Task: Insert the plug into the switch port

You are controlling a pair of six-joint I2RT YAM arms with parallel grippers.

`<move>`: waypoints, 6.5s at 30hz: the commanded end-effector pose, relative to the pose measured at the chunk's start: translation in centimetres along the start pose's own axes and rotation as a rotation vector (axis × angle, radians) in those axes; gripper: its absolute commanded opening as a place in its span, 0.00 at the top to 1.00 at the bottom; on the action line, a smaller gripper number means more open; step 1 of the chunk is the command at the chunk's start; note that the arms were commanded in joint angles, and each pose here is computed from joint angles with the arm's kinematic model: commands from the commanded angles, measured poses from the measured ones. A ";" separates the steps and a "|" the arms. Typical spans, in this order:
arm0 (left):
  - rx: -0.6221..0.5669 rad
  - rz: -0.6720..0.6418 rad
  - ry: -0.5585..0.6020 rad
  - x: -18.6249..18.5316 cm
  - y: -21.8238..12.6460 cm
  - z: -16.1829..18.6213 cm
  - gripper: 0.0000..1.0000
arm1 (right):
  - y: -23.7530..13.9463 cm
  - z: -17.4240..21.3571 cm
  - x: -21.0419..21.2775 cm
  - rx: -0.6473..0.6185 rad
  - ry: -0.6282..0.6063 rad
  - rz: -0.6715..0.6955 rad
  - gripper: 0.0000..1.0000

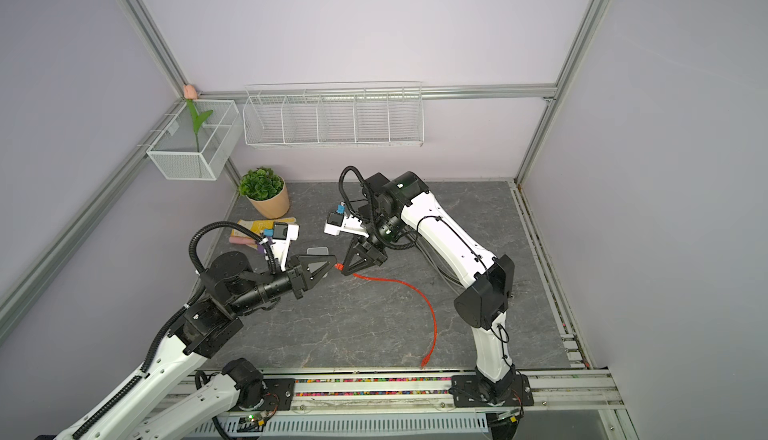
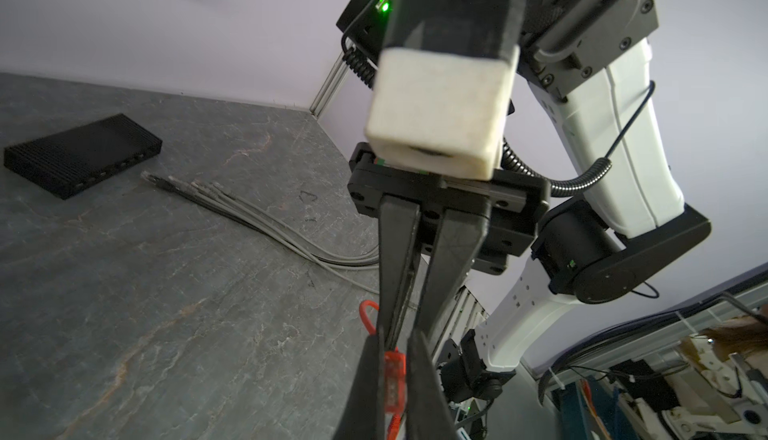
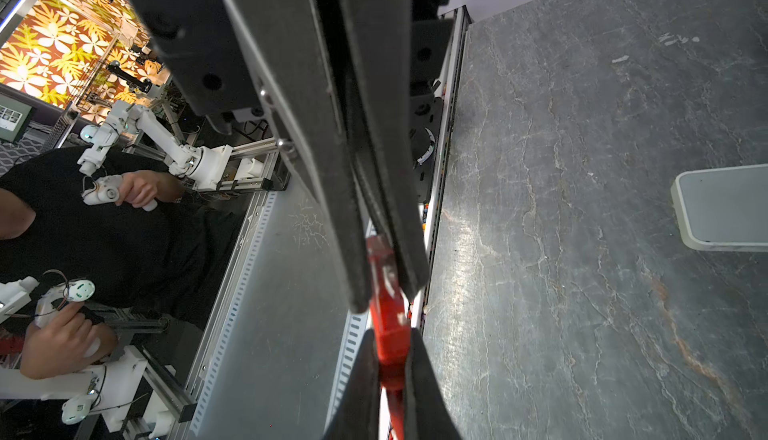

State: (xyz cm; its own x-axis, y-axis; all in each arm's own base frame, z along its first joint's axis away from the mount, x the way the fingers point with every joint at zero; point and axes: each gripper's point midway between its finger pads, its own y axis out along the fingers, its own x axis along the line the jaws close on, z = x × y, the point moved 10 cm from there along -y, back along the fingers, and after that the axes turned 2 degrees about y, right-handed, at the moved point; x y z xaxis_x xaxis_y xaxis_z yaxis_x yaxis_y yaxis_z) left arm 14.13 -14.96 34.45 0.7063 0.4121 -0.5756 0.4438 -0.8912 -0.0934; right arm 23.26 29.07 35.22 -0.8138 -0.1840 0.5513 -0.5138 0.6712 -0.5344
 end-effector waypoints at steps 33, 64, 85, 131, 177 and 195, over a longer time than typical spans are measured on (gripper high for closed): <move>-0.172 -0.327 -0.213 3.3 -1.4 1.4 1.00 | 2.6 1.8 3.8 -0.374 -0.262 0.863 0.54; -0.172 -0.325 -0.241 3.4 -1.4 1.5 1.00 | 5.9 0.6 0.1 -0.320 -0.264 0.752 0.71; -0.191 -0.316 -0.247 3.1 -1.8 1.4 1.00 | 5.7 0.3 -0.3 -0.312 -0.289 0.819 0.70; -0.208 -0.525 -0.142 4.6 -2.4 -1.2 0.33 | 3.2 3.2 -0.1 -0.155 -0.235 0.913 0.93; 0.385 -0.856 -0.394 30.5 7.9 5.6 0.50 | 5.3 8.9 -11.1 0.272 0.127 0.939 0.93; 0.412 -0.783 -0.342 27.6 8.8 6.7 0.56 | 8.3 10.1 -15.6 0.434 0.215 0.856 0.93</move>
State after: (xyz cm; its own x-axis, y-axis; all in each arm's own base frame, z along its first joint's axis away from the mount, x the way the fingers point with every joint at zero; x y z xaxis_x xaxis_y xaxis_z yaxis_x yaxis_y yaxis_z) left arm 33.75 -12.69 11.67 0.0358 0.9009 -0.4325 0.4409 -0.4026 -0.8022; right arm 28.60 30.13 15.86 -0.9088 0.4121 -0.0650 0.1657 0.2136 -0.9628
